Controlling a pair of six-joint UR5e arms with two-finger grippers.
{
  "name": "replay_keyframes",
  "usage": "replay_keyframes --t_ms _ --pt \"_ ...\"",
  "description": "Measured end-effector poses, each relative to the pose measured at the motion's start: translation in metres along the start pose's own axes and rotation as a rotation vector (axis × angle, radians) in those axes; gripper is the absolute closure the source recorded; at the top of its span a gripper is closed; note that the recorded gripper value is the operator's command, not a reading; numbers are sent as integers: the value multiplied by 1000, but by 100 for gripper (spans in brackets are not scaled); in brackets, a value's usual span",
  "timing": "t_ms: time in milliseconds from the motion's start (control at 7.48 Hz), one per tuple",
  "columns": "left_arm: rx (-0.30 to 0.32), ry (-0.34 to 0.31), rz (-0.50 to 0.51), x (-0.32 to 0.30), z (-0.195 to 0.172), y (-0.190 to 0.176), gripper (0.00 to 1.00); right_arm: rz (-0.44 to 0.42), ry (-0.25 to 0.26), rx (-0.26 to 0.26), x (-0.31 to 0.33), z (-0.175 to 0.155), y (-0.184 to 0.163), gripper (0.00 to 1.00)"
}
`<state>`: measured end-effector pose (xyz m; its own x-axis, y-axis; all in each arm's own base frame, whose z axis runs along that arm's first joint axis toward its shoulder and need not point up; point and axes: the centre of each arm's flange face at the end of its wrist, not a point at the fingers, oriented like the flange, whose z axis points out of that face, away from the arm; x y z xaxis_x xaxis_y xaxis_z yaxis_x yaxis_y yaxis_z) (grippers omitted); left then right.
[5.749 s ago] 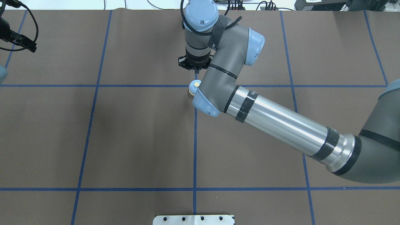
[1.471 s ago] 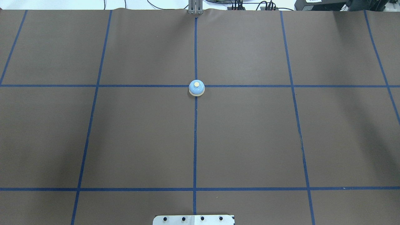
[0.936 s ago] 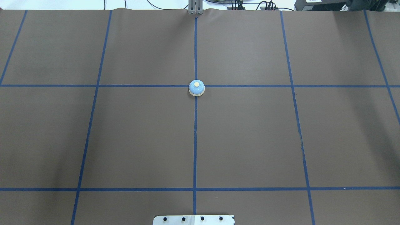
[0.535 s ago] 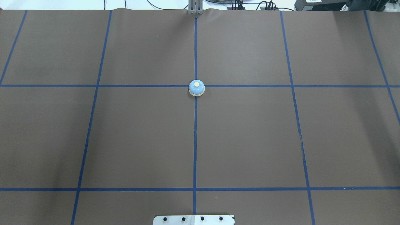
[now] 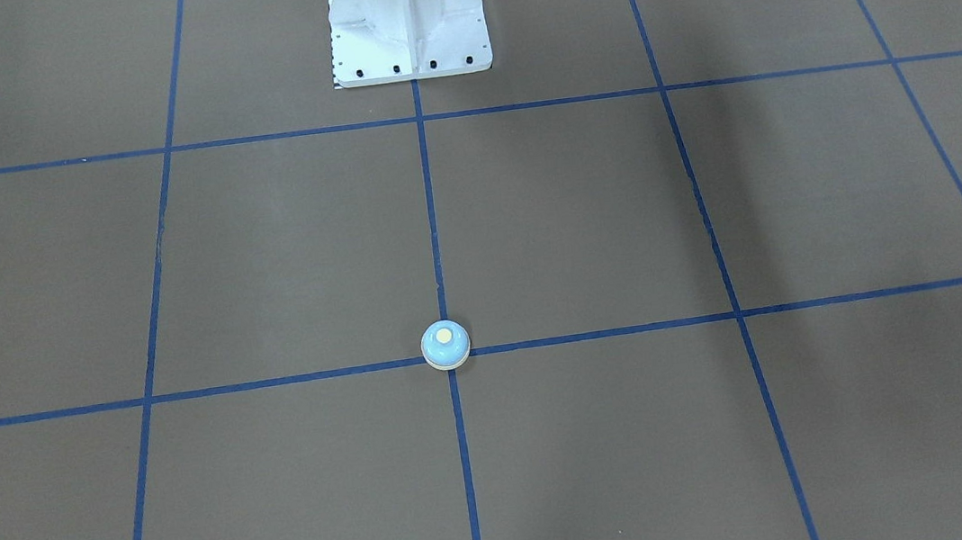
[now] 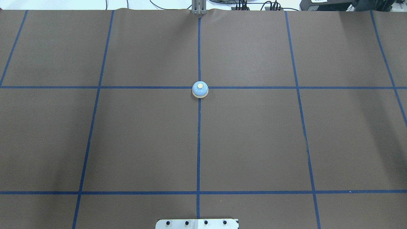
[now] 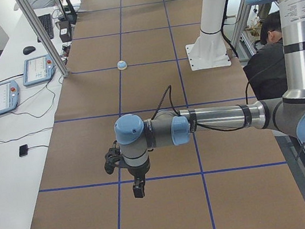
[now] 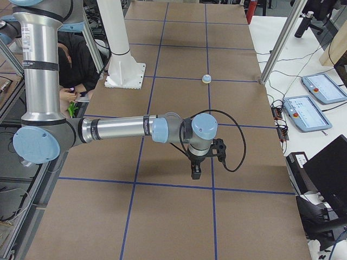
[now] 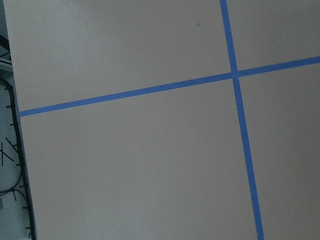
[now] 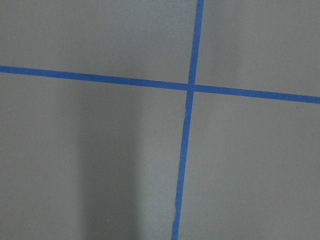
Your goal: Place and press bell with both arms
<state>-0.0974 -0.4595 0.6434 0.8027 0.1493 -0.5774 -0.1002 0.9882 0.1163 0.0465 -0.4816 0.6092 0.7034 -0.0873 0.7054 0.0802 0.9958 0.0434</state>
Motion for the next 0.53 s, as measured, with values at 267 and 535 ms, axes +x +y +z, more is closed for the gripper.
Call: replay_keyframes --t_ms 267,535 --pt "17 61 -13 13 -4 -5 0 3 -4 -1 0 0 0 0" --pt "40 120 -71 40 -4 -14 0 7 -10 -3 0 1 1 0"
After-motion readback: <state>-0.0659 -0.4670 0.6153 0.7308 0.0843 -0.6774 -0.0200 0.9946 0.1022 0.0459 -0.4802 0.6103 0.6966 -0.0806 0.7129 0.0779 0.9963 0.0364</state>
